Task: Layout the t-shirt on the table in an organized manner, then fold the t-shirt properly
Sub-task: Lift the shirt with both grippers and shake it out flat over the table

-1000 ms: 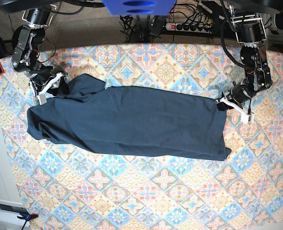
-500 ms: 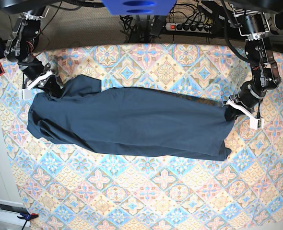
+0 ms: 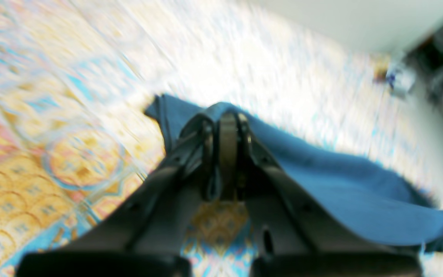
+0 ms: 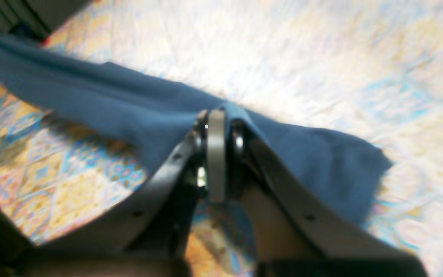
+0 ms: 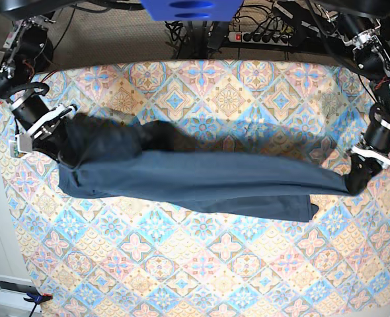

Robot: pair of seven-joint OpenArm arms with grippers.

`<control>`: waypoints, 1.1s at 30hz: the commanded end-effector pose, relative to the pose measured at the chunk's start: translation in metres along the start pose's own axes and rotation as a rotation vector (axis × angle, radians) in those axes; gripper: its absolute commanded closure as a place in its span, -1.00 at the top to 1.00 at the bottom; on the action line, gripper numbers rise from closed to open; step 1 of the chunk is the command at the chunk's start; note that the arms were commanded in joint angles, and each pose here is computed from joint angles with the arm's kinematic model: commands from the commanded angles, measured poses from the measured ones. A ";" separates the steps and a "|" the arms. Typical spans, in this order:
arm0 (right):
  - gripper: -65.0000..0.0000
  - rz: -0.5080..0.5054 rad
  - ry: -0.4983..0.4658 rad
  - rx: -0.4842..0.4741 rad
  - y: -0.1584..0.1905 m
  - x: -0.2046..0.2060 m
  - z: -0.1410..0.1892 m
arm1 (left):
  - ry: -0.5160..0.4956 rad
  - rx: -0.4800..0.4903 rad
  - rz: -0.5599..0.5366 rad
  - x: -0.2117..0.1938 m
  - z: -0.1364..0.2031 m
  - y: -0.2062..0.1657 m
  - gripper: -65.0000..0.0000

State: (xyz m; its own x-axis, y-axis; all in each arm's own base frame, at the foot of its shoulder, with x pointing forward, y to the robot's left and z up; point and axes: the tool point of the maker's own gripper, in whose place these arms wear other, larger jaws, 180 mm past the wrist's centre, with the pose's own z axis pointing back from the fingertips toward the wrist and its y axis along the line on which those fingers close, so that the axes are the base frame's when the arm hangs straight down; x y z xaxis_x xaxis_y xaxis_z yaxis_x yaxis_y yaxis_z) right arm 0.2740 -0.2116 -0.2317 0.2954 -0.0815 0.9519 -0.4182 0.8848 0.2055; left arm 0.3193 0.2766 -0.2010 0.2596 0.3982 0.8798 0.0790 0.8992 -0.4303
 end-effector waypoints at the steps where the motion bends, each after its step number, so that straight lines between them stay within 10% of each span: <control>1: -1.00 0.022 -0.047 0.001 -0.001 0.016 0.003 | -0.099 -0.027 -0.017 0.032 0.004 -0.006 -1.00; 9: -1.00 0.116 -0.184 -0.015 -0.033 0.084 0.001 | -0.218 -0.060 -0.069 0.089 -0.002 -0.015 -1.00; 22: -1.00 -0.043 -0.223 -0.017 -0.116 0.128 -0.059 | -0.187 -0.035 0.076 0.123 -0.083 0.013 -1.00; 33: -1.00 -0.086 -0.384 0.077 -0.126 0.255 -0.112 | -0.282 -0.099 0.087 0.209 -0.131 -0.032 -1.00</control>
State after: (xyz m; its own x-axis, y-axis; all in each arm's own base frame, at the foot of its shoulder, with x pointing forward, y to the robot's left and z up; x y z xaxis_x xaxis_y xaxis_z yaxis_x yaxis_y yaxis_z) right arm 0.5005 -0.2820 -0.0849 0.1136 -0.3116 0.9434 -0.4543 0.8282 0.3283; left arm 0.4996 0.2968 -0.0641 0.0871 0.5242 0.8471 0.1440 0.8348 -0.5314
